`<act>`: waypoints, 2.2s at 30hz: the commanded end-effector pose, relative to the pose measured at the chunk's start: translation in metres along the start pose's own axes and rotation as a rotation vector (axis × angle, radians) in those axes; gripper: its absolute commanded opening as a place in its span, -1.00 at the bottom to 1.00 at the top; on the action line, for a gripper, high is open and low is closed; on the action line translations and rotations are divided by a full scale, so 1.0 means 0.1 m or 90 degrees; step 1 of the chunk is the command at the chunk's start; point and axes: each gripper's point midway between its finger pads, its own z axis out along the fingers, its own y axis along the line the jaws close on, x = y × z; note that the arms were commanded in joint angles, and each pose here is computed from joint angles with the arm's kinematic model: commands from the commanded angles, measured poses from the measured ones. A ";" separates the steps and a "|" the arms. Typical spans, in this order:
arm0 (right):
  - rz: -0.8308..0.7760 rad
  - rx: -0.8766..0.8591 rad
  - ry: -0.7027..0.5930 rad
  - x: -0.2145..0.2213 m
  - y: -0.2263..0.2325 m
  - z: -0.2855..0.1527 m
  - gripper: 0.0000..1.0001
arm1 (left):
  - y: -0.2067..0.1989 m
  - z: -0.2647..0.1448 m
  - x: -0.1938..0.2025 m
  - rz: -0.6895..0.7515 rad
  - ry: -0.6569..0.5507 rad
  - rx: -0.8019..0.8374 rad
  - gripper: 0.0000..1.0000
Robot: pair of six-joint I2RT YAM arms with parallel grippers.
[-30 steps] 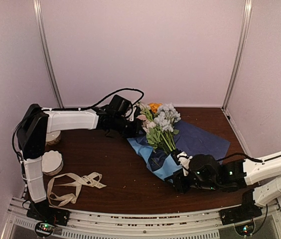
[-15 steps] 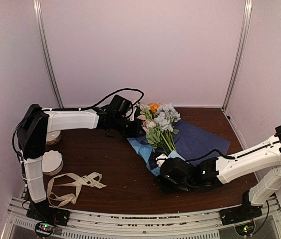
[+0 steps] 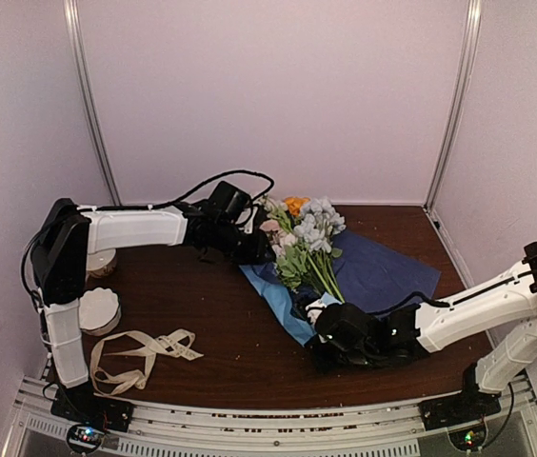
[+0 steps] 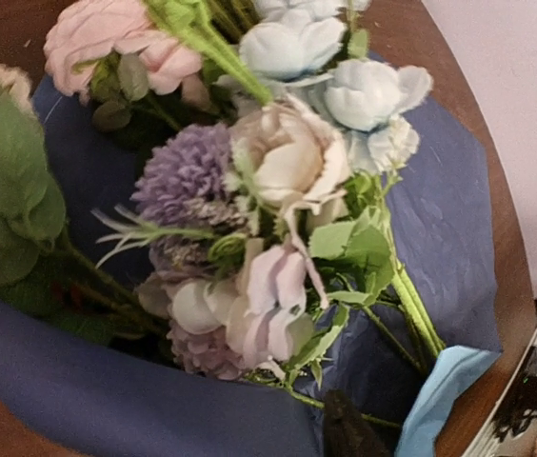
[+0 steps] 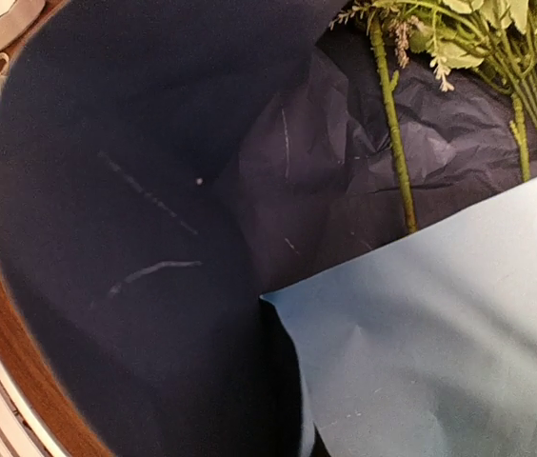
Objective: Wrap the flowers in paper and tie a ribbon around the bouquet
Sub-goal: Fold the one-fourth-folded wrapping paper at the center of the board.
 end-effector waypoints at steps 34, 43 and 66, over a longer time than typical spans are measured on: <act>0.471 -0.200 0.022 0.20 -0.56 0.08 -1.00 | -0.23 -1.66 -0.30 0.452 -0.127 -0.104 0.36; 0.492 -0.202 0.034 0.23 -0.61 0.09 -1.00 | -0.10 -1.35 -0.52 0.612 -0.176 -0.062 0.56; 0.476 -0.195 0.059 0.30 -0.63 0.07 -1.00 | -0.29 -0.36 -0.87 0.639 -0.132 0.109 0.36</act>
